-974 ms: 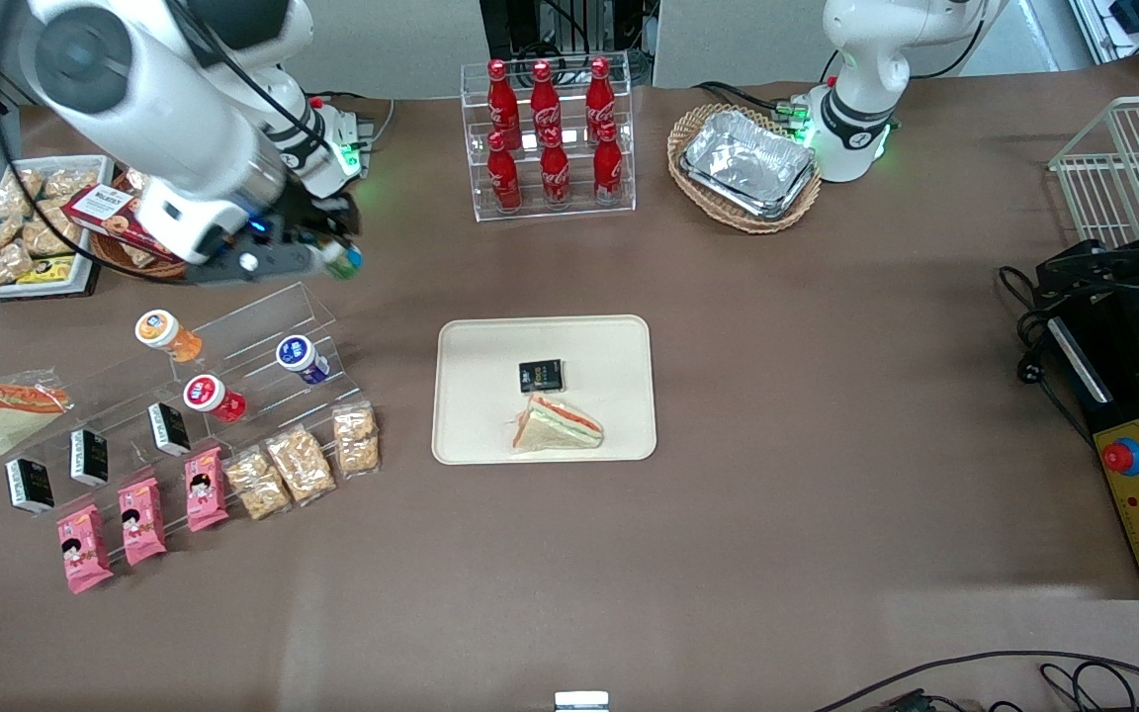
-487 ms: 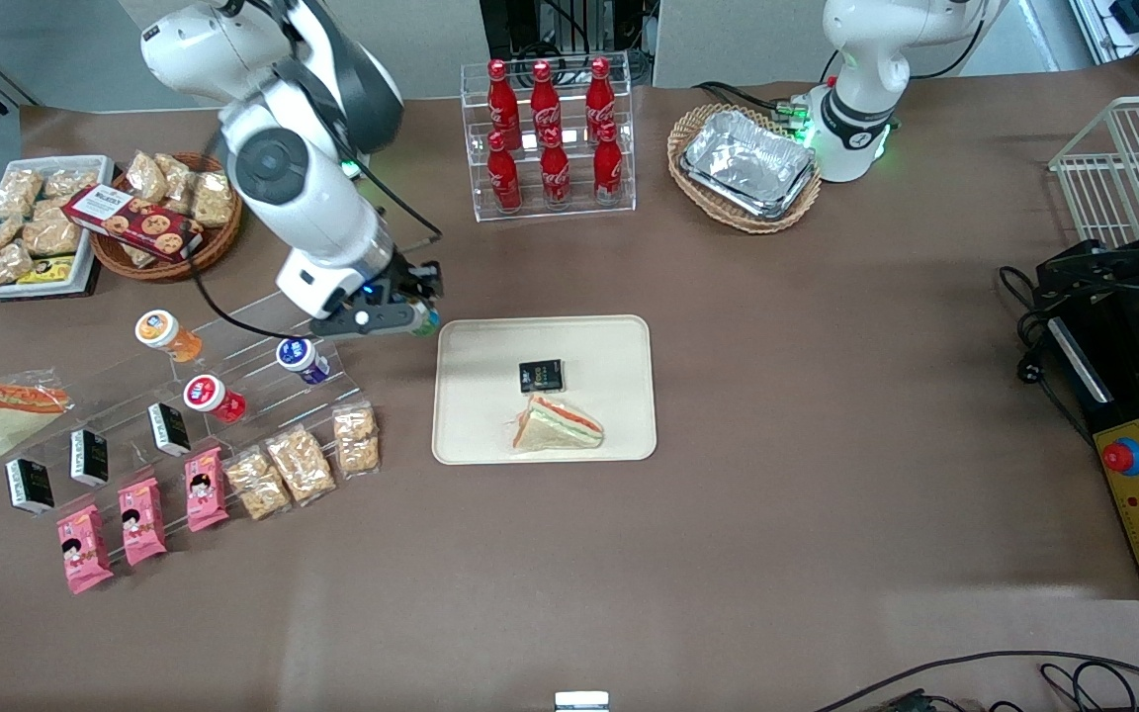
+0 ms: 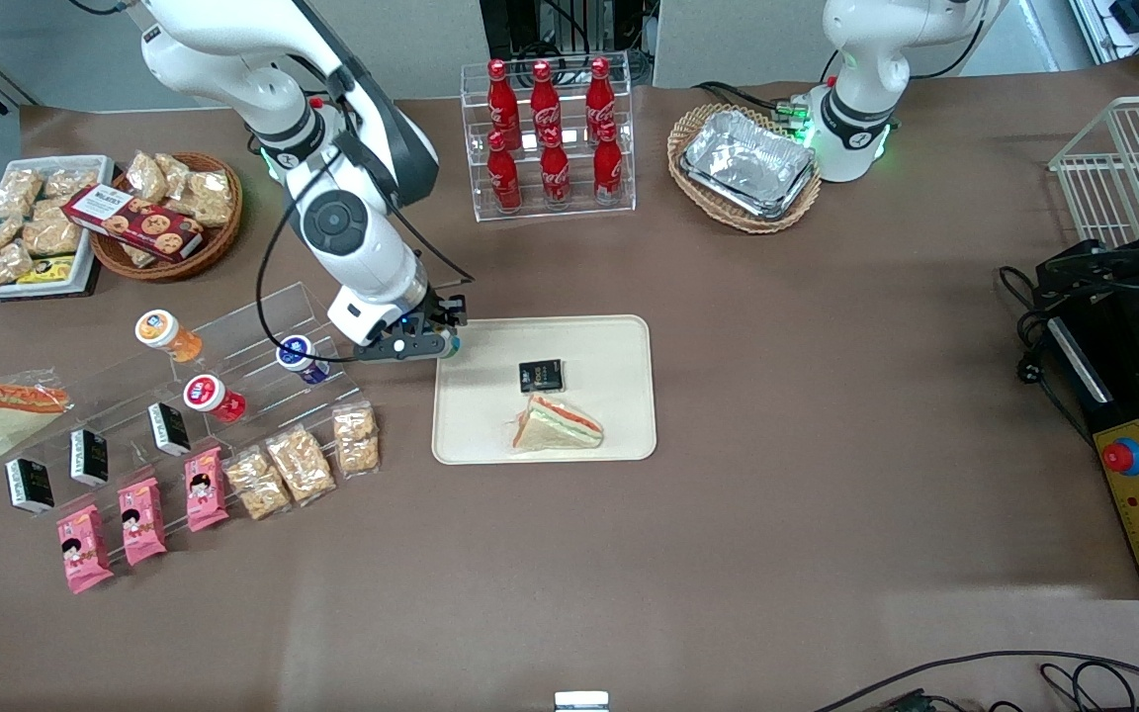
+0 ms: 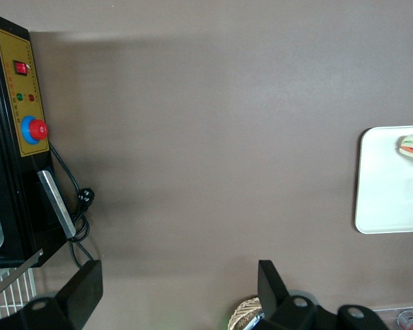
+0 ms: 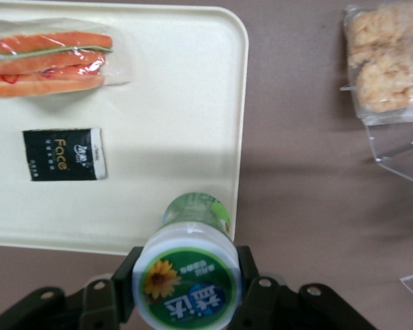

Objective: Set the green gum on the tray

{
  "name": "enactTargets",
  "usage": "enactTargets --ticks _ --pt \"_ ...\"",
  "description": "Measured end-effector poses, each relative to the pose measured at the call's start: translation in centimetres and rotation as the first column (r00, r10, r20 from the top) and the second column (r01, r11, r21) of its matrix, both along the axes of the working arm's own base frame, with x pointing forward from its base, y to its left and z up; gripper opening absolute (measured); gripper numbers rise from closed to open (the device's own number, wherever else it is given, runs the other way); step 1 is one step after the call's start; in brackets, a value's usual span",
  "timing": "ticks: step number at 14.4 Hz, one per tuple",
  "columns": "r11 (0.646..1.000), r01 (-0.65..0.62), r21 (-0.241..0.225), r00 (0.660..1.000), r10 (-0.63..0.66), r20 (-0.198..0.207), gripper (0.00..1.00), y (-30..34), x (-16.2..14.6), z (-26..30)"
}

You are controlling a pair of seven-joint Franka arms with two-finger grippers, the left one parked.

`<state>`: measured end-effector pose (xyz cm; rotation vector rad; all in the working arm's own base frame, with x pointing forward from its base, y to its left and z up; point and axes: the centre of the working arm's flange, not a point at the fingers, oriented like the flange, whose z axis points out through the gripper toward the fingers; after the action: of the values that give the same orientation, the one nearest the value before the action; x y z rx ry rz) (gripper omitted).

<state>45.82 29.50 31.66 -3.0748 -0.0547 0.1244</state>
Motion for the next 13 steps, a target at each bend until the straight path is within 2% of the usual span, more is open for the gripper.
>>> enactTargets --ticks 9,13 --pt "1.0 -0.003 0.014 0.999 0.002 0.046 0.59 2.5 0.1 -9.1" --pt "1.0 0.024 0.018 0.998 -0.025 0.058 0.94 2.1 1.1 -8.0"
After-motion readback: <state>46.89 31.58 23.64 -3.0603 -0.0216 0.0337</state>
